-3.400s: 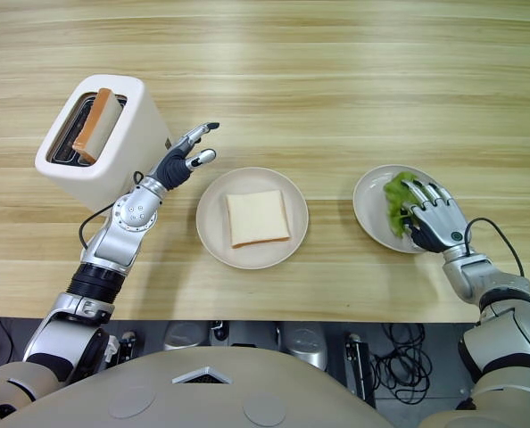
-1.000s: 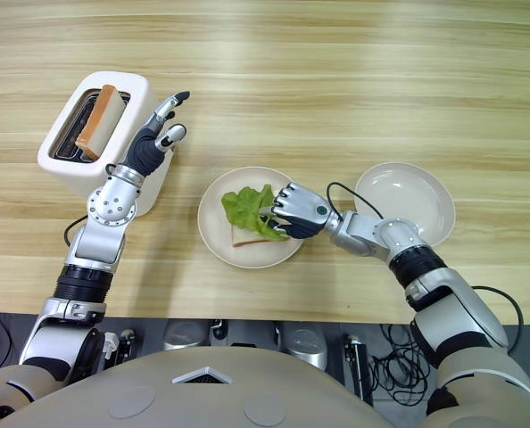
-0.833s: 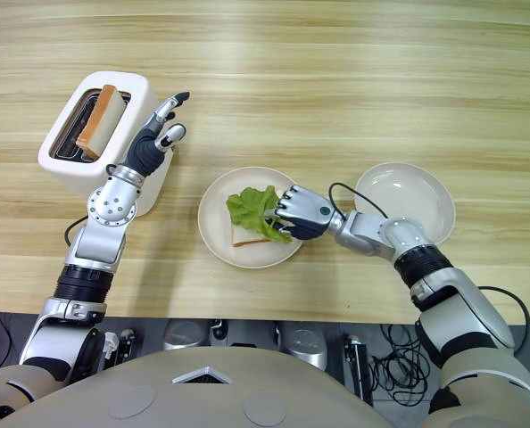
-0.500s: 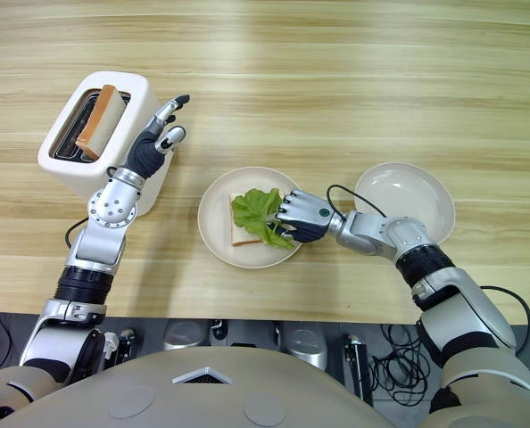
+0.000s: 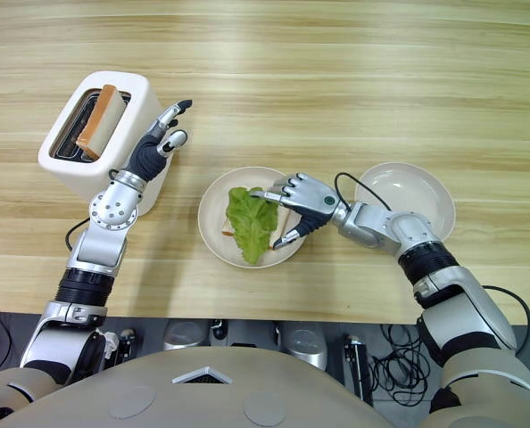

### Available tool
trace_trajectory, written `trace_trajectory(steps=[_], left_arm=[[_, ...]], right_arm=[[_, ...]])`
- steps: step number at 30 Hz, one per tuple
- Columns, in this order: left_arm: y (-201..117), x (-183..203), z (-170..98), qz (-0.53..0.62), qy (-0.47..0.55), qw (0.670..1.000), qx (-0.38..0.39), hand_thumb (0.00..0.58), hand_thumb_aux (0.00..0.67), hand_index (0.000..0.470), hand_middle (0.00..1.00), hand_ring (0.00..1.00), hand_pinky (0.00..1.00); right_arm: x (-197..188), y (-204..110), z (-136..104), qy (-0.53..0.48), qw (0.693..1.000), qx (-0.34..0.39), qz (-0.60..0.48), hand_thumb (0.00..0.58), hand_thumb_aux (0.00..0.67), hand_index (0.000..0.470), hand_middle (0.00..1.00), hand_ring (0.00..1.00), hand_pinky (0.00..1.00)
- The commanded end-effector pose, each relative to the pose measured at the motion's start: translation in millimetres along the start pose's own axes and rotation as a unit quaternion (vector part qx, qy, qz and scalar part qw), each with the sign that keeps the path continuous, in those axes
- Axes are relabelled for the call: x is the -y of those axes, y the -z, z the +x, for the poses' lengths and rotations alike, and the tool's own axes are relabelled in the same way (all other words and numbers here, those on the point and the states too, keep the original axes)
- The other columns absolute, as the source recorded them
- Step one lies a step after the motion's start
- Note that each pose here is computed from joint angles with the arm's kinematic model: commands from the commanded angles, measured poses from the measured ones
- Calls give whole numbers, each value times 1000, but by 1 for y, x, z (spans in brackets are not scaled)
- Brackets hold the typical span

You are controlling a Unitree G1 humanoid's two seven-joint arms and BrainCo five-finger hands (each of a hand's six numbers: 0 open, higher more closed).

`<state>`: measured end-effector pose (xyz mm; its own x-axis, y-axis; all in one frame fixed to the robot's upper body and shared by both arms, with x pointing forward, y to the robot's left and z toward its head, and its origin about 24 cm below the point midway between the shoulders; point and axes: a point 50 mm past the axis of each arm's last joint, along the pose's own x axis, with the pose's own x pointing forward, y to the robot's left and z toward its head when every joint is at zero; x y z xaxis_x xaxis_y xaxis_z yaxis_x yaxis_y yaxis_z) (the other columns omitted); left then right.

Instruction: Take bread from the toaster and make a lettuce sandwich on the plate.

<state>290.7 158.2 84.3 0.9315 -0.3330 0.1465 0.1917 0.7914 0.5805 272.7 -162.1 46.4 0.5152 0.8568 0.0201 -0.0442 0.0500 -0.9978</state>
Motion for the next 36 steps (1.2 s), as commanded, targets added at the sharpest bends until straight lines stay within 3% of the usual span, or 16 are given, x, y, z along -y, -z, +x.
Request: trace_trajectory(steps=[1, 8, 16, 20, 23, 36], left_arm=[[-15, -13, -8, 45, -24, 998, 25, 0, 0, 0, 0, 0, 0], [-76, -46, -34, 148, -122, 974, 124, 0, 0, 0, 0, 0, 0], [-82, -89, -59, 250, -237, 934, 94, 0, 0, 0, 0, 0, 0], [-50, -114, -58, 307, -265, 914, -5, 0, 0, 0, 0, 0, 0], [-17, -116, -53, 362, -228, 899, -93, 0, 0, 0, 0, 0, 0], [16, -93, -50, 357, -136, 905, -189, 0, 0, 0, 0, 0, 0]], right_arm=[[16, 7, -2, 29, 999, -15, -12, 0, 0, 0, 0, 0, 0], [45, 20, -10, 127, 990, -64, -19, 0, 0, 0, 0, 0, 0], [49, 21, -13, 157, 984, -82, -15, 0, 0, 0, 0, 0, 0], [52, 22, -15, 176, 980, -92, -10, 0, 0, 0, 0, 0, 0], [50, 23, -17, 172, 980, -98, -11, 0, 0, 0, 0, 0, 0], [43, 22, -16, 159, 983, -96, -6, 0, 0, 0, 0, 0, 0]])
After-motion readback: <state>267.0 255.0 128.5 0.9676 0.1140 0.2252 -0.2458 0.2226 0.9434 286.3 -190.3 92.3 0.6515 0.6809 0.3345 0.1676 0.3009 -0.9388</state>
